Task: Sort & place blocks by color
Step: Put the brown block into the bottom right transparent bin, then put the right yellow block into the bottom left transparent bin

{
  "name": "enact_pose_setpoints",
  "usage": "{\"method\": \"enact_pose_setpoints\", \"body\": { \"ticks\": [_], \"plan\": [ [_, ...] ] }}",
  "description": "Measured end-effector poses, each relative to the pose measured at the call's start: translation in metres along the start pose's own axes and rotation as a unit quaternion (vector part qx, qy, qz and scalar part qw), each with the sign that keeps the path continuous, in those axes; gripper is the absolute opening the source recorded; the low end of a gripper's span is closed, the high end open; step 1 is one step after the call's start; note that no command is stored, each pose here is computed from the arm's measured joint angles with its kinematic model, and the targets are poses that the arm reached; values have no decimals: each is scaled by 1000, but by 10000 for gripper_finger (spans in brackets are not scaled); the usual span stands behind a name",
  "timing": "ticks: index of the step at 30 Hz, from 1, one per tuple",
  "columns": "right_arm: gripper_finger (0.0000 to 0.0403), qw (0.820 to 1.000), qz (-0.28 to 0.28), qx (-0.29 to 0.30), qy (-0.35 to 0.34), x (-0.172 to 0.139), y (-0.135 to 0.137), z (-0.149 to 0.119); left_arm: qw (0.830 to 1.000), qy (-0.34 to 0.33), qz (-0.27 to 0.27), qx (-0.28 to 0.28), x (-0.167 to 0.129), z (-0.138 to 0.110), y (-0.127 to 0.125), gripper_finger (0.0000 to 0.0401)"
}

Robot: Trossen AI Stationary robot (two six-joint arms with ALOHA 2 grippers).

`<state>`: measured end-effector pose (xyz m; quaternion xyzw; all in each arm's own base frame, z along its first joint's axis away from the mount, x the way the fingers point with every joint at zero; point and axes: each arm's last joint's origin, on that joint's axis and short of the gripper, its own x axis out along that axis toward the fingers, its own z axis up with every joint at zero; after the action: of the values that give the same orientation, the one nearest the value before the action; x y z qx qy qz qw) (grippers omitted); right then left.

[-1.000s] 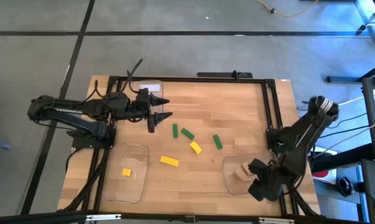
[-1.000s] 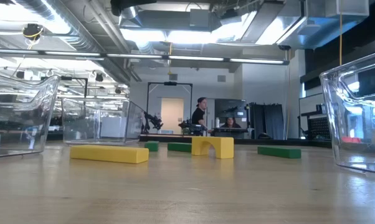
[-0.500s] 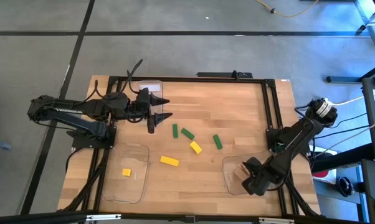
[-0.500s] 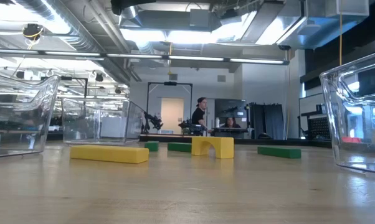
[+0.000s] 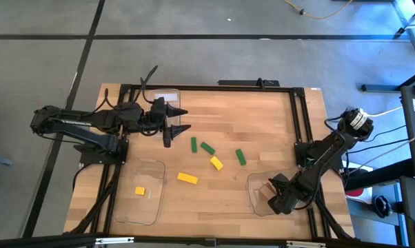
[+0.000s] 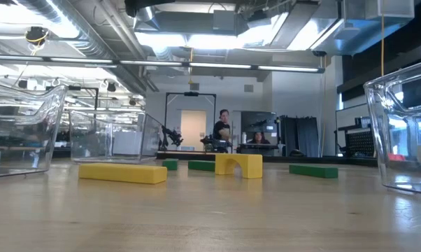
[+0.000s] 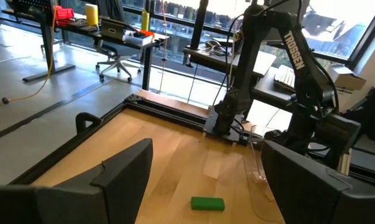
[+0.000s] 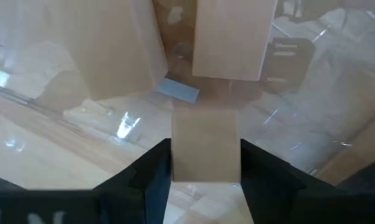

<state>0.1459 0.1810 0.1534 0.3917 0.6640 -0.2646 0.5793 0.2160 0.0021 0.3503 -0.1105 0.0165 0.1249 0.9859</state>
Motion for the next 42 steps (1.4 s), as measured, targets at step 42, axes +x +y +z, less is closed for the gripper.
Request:
{"method": "enact_pose_setpoints", "body": {
  "ticks": [42],
  "plan": [
    [296, 749, 318, -227, -535, -178, -5, 110, 993, -24, -73, -84, -25, 16, -1, 292]
  ]
}}
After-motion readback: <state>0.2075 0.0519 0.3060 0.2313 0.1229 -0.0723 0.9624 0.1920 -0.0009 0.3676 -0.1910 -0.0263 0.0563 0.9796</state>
